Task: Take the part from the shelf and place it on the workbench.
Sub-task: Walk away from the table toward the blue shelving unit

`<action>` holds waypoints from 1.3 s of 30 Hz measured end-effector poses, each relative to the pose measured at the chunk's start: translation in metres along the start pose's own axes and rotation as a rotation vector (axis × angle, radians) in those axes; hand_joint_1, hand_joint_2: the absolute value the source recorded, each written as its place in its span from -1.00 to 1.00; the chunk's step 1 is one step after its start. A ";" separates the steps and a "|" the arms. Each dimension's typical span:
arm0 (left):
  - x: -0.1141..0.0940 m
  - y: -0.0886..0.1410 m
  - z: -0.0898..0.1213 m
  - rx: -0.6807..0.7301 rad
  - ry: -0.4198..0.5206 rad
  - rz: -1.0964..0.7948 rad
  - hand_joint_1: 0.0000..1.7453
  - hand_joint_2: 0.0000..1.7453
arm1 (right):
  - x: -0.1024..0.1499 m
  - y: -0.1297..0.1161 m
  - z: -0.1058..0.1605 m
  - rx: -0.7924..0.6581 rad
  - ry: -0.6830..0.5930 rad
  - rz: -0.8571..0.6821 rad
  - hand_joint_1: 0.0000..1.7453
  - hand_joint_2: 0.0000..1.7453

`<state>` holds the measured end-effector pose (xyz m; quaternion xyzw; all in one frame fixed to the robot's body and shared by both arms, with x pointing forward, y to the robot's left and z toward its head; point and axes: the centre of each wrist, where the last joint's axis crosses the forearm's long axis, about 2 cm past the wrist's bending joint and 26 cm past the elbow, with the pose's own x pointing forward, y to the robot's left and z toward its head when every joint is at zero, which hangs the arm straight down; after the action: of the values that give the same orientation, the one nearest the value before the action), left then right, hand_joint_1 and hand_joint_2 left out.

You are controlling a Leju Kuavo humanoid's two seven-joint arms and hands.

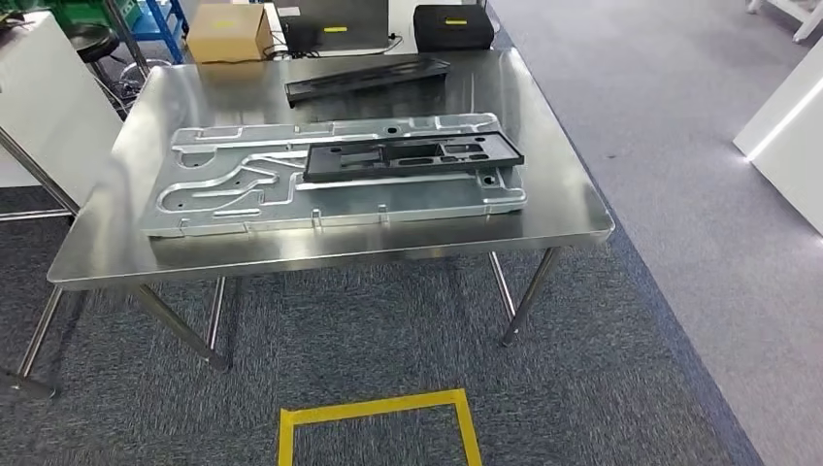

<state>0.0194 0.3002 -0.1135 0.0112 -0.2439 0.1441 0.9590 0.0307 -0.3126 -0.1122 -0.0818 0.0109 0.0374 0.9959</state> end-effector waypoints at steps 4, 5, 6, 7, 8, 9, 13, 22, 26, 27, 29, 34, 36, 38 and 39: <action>-0.001 0.000 0.000 0.005 0.011 -0.010 -1.00 -1.00 | 0.002 0.002 0.000 0.008 -0.026 0.008 -1.00 -1.00; 0.000 0.000 0.000 0.005 0.011 -0.014 -1.00 -1.00 | 0.002 0.003 0.001 0.012 -0.032 0.009 -1.00 -1.00; 0.000 0.000 0.000 0.004 0.011 -0.019 -1.00 -1.00 | 0.003 0.003 0.001 0.014 -0.037 0.009 -1.00 -1.00; 0.000 0.000 0.000 0.002 0.010 -0.025 -1.00 -1.00 | 0.005 0.003 0.001 0.016 -0.044 0.009 -1.00 -1.00; 0.000 0.000 0.000 0.002 0.009 -0.031 -1.00 -1.00 | 0.007 0.003 0.001 0.018 -0.054 0.008 -1.00 -1.00; 0.001 -0.001 0.000 0.003 0.008 -0.035 -1.00 -1.00 | 0.009 0.003 0.001 0.020 -0.066 0.007 -1.00 -1.00; 0.001 0.001 0.000 0.018 0.007 -0.050 -1.00 -1.00 | 0.013 0.008 0.002 0.030 -0.093 -0.006 -1.00 -1.00; 0.004 0.010 -0.001 0.041 0.027 -0.090 -1.00 -1.00 | 0.014 0.029 0.006 0.066 -0.095 -0.016 -1.00 -1.00; 0.008 0.010 -0.003 0.042 0.023 -0.115 -1.00 -1.00 | 0.015 0.034 0.007 0.089 -0.106 -0.007 -1.00 -1.00; 0.008 0.011 -0.003 0.039 0.023 -0.122 -1.00 -1.00 | 0.015 0.035 0.007 0.091 -0.110 -0.010 -1.00 -1.00; 0.009 0.012 -0.003 0.033 0.018 -0.138 -1.00 -1.00 | 0.014 0.036 0.007 0.093 -0.118 -0.019 -1.00 -1.00; 0.013 0.016 -0.005 0.031 0.000 -0.159 -1.00 -1.00 | 0.015 0.040 0.008 0.097 -0.142 -0.031 -1.00 -1.00; 0.014 0.018 -0.005 0.033 -0.005 -0.161 -1.00 -1.00 | 0.015 0.040 0.008 0.098 -0.147 -0.030 -1.00 -1.00; 0.015 0.018 -0.005 0.034 -0.011 -0.160 -1.00 -1.00 | 0.017 0.040 0.008 0.100 -0.151 -0.026 -1.00 -1.00; 0.016 0.018 -0.006 0.035 -0.014 -0.159 -1.00 -1.00 | 0.018 0.040 0.009 0.102 -0.154 -0.022 -1.00 -1.00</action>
<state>0.0304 0.3225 -0.1119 0.0481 -0.2466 0.0717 0.9653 0.0461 -0.2701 -0.1108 -0.0281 -0.0649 0.0318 0.9970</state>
